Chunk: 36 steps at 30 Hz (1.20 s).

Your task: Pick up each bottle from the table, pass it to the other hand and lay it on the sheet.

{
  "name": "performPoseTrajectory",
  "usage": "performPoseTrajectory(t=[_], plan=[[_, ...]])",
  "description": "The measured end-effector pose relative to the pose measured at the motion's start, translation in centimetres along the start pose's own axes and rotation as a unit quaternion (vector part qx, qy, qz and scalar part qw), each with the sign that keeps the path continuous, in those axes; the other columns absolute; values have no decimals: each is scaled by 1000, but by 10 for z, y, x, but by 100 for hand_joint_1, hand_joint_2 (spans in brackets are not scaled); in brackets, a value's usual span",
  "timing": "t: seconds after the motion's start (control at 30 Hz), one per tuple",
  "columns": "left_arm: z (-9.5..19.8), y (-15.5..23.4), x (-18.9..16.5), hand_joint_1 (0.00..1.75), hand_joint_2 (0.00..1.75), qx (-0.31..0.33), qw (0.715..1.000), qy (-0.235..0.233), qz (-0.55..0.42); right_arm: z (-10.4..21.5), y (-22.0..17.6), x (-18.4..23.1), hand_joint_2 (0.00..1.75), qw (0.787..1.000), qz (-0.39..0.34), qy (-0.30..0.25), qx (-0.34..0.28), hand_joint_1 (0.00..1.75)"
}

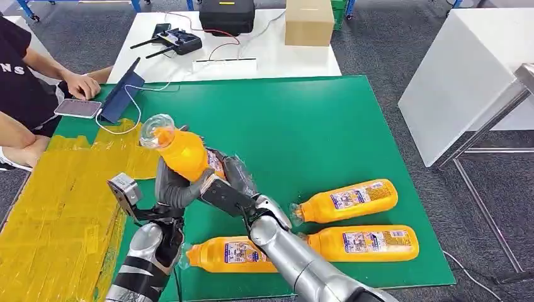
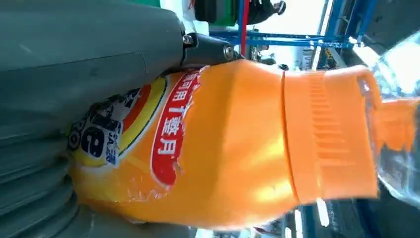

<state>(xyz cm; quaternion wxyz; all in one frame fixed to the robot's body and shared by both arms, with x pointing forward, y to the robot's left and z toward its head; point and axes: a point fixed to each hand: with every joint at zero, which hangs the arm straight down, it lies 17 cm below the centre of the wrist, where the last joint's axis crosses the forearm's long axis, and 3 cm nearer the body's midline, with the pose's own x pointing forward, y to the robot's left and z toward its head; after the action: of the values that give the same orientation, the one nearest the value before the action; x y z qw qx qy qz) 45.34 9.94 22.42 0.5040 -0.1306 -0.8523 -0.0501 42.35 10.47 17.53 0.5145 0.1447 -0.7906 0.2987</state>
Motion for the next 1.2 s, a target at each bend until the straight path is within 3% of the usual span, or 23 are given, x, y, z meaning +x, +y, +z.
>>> performPoseTrajectory(t=[0.17,0.4,0.6,1.0,1.07,1.2], plan=[[-4,37,10,175,175,75,979,-22,-186,19,9,23,175,999,16,-41,-4,0],[1,110,32,175,175,162,908,-47,-383,48,-30,80,175,989,-21,-123,-78,0],[8,144,35,175,175,178,888,-37,-422,69,-60,106,175,980,-21,-157,-122,0],[11,159,33,175,175,177,871,-25,-457,78,-75,121,175,973,-18,-178,-144,0],[11,167,33,175,175,177,857,-21,-484,80,-81,123,175,971,-14,-181,-155,0],[14,183,33,175,175,168,799,-21,-577,83,-92,127,175,967,-3,-188,-173,0]])
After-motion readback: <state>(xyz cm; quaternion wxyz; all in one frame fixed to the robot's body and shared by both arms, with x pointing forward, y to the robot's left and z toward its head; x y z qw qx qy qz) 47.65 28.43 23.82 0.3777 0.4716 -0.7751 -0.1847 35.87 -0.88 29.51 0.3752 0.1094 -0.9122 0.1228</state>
